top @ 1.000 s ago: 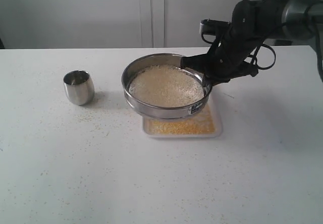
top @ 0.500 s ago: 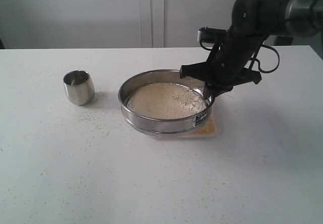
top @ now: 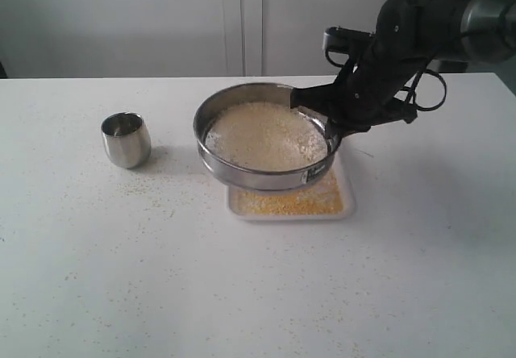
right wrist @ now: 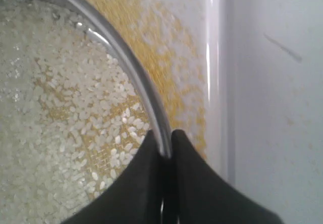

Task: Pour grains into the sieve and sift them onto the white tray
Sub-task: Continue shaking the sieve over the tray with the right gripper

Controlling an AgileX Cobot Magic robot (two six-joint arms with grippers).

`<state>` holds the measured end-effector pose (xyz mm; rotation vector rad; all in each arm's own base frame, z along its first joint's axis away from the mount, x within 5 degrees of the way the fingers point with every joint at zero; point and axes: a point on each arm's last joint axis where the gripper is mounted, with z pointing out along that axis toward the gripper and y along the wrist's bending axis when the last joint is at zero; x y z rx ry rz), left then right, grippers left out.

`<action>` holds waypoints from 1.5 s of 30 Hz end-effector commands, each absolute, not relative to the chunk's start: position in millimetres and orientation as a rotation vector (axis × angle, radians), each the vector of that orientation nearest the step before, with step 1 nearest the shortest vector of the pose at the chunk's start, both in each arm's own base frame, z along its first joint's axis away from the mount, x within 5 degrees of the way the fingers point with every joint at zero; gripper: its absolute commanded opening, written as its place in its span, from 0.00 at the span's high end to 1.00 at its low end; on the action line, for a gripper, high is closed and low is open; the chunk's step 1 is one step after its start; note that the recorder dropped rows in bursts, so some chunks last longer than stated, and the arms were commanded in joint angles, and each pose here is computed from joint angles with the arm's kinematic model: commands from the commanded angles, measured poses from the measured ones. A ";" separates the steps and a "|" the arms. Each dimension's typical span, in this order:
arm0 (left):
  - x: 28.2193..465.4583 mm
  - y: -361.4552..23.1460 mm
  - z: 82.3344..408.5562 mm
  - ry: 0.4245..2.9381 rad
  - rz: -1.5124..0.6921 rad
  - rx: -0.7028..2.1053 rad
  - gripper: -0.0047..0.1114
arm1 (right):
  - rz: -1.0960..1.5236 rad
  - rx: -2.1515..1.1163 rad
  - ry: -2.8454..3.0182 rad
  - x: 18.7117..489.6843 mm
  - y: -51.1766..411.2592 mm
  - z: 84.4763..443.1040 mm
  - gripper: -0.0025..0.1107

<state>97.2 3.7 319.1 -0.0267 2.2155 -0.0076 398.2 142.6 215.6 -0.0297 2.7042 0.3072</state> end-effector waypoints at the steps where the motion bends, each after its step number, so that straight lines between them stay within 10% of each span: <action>1: 95.9 3.3 318.2 2.218 -0.010 -0.024 0.96 | 0.264 -0.108 2.463 413.4 141.3 222.8 0.98; 45: 95.9 3.3 318.2 2.218 -0.010 -0.024 0.96 | 0.296 0.198 2.584 398.2 131.0 239.5 0.98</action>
